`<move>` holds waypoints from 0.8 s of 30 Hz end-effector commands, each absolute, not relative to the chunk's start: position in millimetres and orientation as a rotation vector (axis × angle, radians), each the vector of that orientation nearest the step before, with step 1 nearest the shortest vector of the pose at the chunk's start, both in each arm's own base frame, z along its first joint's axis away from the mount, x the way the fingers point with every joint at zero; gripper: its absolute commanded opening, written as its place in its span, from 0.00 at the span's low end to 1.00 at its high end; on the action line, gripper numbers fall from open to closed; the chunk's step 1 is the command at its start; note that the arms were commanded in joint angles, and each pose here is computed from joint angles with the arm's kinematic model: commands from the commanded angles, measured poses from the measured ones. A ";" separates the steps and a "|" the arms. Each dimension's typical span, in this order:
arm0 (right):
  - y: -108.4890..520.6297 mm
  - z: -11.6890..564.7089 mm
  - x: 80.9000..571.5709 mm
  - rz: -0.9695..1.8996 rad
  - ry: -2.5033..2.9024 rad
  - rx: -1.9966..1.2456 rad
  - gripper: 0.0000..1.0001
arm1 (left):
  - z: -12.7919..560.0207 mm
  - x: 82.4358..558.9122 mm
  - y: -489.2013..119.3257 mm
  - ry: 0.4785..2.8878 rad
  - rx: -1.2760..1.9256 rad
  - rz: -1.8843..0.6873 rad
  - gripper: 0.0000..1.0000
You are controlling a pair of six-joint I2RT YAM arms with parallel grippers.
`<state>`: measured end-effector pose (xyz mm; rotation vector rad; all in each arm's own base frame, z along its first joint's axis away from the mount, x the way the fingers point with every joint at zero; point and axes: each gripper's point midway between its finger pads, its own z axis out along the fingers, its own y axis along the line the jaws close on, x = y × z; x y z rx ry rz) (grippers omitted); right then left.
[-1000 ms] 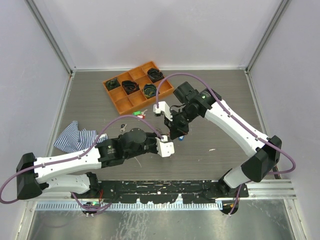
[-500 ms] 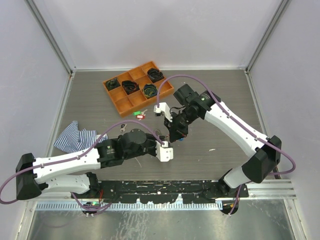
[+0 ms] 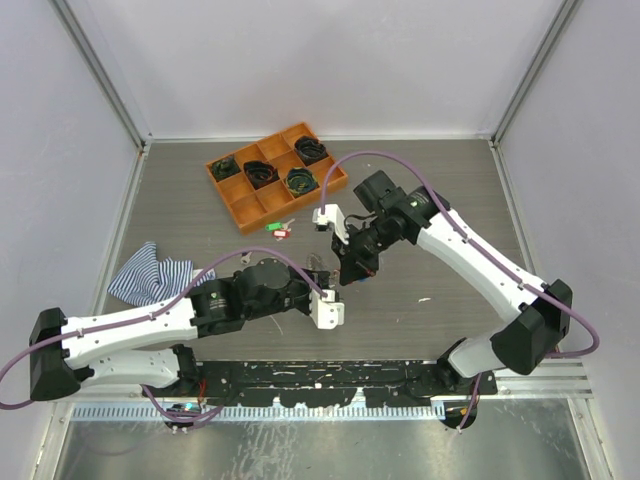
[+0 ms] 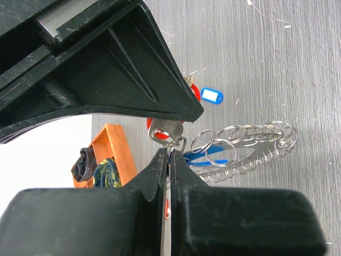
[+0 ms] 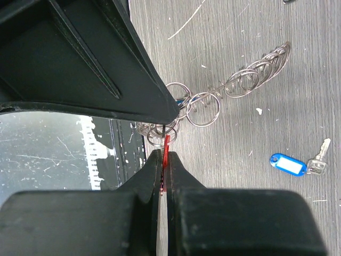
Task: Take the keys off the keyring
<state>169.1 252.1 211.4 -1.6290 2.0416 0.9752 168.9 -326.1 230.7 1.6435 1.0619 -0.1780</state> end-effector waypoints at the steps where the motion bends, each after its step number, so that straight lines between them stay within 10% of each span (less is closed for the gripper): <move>1: 252.8 229.6 171.0 0.964 1.981 -1.568 0.01 | 258.1 168.4 -326.6 1.003 1.607 -0.183 0.00; 17: 247.4 265.9 174.3 0.870 1.809 -1.633 0.01 | 248.4 161.6 -336.6 1.145 1.392 -0.491 0.00; 24: 244.9 263.9 171.0 0.866 1.780 -1.664 0.01 | 252.3 153.1 -339.1 1.181 1.276 -0.626 0.36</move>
